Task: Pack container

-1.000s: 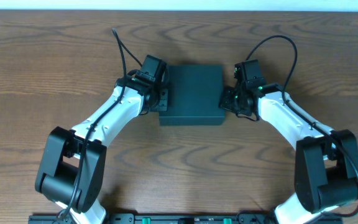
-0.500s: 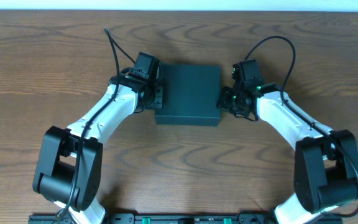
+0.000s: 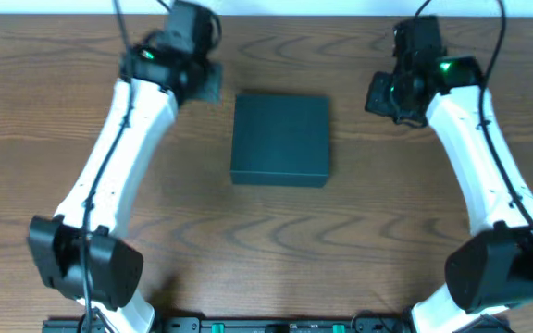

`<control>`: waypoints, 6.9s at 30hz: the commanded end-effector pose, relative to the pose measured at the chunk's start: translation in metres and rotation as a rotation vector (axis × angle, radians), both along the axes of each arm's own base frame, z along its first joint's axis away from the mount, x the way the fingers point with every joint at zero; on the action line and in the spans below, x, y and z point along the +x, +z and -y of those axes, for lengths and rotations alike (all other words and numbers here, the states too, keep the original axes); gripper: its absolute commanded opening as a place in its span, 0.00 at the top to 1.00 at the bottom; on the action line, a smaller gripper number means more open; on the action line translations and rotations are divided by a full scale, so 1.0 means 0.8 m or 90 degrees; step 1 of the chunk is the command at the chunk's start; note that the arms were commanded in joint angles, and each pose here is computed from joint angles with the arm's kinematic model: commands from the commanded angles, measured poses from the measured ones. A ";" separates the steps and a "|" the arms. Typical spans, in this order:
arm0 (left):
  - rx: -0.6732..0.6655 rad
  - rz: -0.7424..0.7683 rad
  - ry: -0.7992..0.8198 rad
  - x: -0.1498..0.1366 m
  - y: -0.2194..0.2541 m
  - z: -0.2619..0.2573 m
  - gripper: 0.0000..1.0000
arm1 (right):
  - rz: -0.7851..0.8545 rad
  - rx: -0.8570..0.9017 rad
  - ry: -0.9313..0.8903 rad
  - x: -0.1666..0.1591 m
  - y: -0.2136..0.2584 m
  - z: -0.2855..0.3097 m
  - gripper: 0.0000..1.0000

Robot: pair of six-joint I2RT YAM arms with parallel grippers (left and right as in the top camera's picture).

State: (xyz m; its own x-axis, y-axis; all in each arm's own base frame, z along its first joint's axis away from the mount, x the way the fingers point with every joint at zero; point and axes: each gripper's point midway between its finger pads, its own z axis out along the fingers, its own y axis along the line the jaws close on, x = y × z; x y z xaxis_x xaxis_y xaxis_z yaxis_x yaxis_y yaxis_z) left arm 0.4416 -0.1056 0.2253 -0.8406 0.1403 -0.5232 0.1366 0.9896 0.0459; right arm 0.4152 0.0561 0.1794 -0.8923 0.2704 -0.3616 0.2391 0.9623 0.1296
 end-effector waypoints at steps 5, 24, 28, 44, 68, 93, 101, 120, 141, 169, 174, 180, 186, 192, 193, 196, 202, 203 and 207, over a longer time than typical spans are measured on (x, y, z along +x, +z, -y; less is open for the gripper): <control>0.031 0.036 -0.036 -0.030 0.110 -0.020 0.94 | 0.033 -0.057 0.104 -0.022 0.086 0.008 0.99; -0.093 0.195 -0.101 -0.347 0.277 -0.067 0.49 | 0.237 -0.074 0.196 -0.300 0.259 0.035 0.76; -0.127 0.280 -0.085 -0.411 0.295 -0.084 0.02 | 0.271 -0.019 0.232 -0.349 0.263 0.022 0.70; -0.183 0.265 -0.029 -0.529 0.163 -0.116 0.05 | 0.414 -0.002 0.206 -0.477 0.215 0.041 0.50; -0.056 0.450 0.053 -0.224 0.011 -0.095 0.05 | 0.561 -0.023 0.172 -0.204 0.079 0.027 0.01; -0.162 0.272 0.264 -0.172 -0.185 -0.123 0.05 | 0.470 0.044 0.147 -0.171 -0.102 0.026 0.01; -0.209 0.281 0.296 -0.208 -0.236 -0.125 0.05 | 0.505 0.078 0.171 -0.177 -0.108 0.012 0.01; -0.190 0.267 0.266 -0.221 -0.251 -0.123 0.04 | 0.486 0.108 0.099 -0.188 -0.130 0.035 0.01; -0.129 0.094 0.282 -0.286 -0.310 -0.130 0.05 | 0.325 0.148 0.072 -0.233 -0.190 0.025 0.01; -0.258 0.465 0.242 -0.246 -0.143 -0.127 0.05 | 0.719 0.110 0.184 -0.224 -0.018 -0.001 0.01; -0.265 0.503 0.249 -0.246 -0.127 -0.133 0.05 | 0.717 0.121 0.200 -0.226 -0.018 -0.009 0.01; -0.264 0.548 0.273 -0.248 -0.109 -0.148 0.05 | 0.717 0.120 0.199 -0.226 -0.018 -0.009 0.01; -0.264 0.548 0.273 -0.248 -0.109 -0.148 0.05 | 0.719 0.109 0.182 -0.223 -0.018 0.000 0.01; -0.264 0.548 0.273 -0.248 -0.109 -0.148 0.05 | 0.718 0.109 0.183 -0.223 -0.018 0.000 0.01; -0.264 0.548 0.273 -0.248 -0.109 -0.148 0.04 | 0.718 0.109 0.183 -0.223 -0.018 0.000 0.01; -0.264 0.548 0.273 -0.248 -0.109 -0.148 0.05 | 0.718 0.110 0.183 -0.223 -0.019 0.000 0.01; -0.261 0.546 0.272 -0.248 -0.110 -0.148 0.05 | 0.729 0.053 0.224 -0.224 -0.019 -0.001 0.01; -0.247 0.546 0.257 -0.248 -0.110 -0.147 0.05 | 0.736 0.012 0.250 -0.223 -0.019 0.000 0.01; -0.087 0.552 0.155 -0.248 -0.110 -0.147 0.05 | 0.751 -0.093 0.323 -0.223 -0.019 0.000 0.01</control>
State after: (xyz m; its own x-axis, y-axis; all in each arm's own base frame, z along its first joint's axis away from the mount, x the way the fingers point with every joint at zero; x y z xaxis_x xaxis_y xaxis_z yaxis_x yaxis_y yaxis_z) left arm 0.2433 0.0120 0.1576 -0.0685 -0.3068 -0.9493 -0.1169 0.9475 -0.2978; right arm 0.2366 0.0573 0.1650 -0.0602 0.0433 -0.9972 -0.3389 0.9388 0.0612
